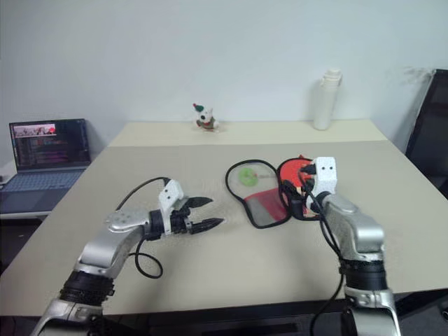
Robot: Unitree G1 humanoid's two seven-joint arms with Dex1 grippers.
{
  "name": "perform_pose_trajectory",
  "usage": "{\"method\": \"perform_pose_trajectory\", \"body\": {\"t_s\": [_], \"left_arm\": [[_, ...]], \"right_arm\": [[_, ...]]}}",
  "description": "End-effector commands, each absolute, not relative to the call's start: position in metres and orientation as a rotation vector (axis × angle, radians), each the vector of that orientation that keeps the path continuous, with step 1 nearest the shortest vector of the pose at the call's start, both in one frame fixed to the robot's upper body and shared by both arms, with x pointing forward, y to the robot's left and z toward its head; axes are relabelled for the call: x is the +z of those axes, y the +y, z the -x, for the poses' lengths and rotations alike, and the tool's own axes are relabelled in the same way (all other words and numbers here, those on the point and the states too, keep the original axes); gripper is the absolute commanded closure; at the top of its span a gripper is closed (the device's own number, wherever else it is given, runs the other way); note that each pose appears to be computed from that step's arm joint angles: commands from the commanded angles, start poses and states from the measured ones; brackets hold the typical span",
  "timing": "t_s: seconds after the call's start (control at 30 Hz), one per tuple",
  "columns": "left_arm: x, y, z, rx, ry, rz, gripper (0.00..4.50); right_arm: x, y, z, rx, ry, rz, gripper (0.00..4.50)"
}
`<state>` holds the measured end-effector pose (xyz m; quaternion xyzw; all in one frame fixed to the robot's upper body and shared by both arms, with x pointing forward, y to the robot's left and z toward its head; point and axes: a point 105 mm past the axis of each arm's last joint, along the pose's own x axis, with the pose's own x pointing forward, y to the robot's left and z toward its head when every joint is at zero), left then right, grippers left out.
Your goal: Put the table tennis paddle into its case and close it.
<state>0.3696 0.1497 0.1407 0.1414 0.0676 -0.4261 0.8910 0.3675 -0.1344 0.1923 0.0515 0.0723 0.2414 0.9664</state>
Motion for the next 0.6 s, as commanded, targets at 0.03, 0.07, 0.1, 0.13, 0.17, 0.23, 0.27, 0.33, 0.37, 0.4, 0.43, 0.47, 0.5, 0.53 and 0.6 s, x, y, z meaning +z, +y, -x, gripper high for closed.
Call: {"method": "perform_pose_trajectory", "body": {"t_s": [0.03, 0.07, 0.1, 0.13, 0.17, 0.23, 0.27, 0.33, 0.37, 0.4, 0.43, 0.47, 0.5, 0.53, 0.6], "left_arm": [[0.154, 0.152, -0.386, -0.825, 0.099, -0.251, 1.09], [0.151, 0.151, -0.391, -0.823, 0.112, -0.25, 1.44], [0.147, 0.149, -0.395, -0.823, 0.123, -0.26, 1.82], [0.143, 0.147, -0.399, -0.822, 0.13, -0.27, 2.13], [0.141, 0.144, -0.402, -0.826, 0.135, -0.273, 2.51], [0.139, 0.138, -0.407, -0.836, 0.137, -0.271, 3.24], [0.138, 0.136, -0.409, -0.838, 0.139, -0.272, 3.66], [0.132, 0.131, -0.415, -0.837, 0.154, -0.271, 4.32], [0.129, 0.13, -0.417, -0.835, 0.164, -0.272, 4.45], [0.125, 0.127, -0.419, -0.832, 0.174, -0.277, 4.45], [0.121, 0.126, -0.421, -0.828, 0.183, -0.283, 4.45], [0.118, 0.123, -0.423, -0.825, 0.189, -0.288, 4.45], [0.115, 0.12, -0.425, -0.817, 0.193, -0.289, 4.45], [0.114, 0.115, -0.428, -0.803, 0.196, -0.27, 4.45], [0.111, 0.105, -0.433, -0.791, 0.193, -0.267, 4.45]], "right_arm": [[0.209, -0.126, -0.345, 0.606, 0.123, -0.114, 0.38], [0.209, -0.127, -0.342, 0.616, 0.129, -0.107, 0.38], [0.209, -0.128, -0.339, 0.63, 0.136, -0.1, 0.38], [0.209, -0.127, -0.337, 0.643, 0.142, -0.093, 0.38], [0.209, -0.127, -0.335, 0.655, 0.15, -0.087, 0.38], [0.206, -0.127, -0.332, 0.668, 0.165, -0.068, 0.38], [0.205, -0.127, -0.331, 0.67, 0.172, -0.059, 0.38], [0.204, -0.13, -0.328, 0.67, 0.18, -0.043, 0.38], [0.204, -0.131, -0.328, 0.667, 0.183, -0.035, 0.38], [0.203, -0.134, -0.328, 0.66, 0.185, -0.027, 0.38], [0.203, -0.136, -0.328, 0.652, 0.186, -0.023, 0.38], [0.203, -0.138, -0.328, 0.645, 0.187, -0.02, 0.38], [0.203, -0.14, -0.328, 0.637, 0.187, -0.019, 0.38], [0.203, -0.142, -0.328, 0.63, 0.186, -0.021, 0.38], [0.204, -0.144, -0.328, 0.617, 0.181, -0.033, 0.38]]}}
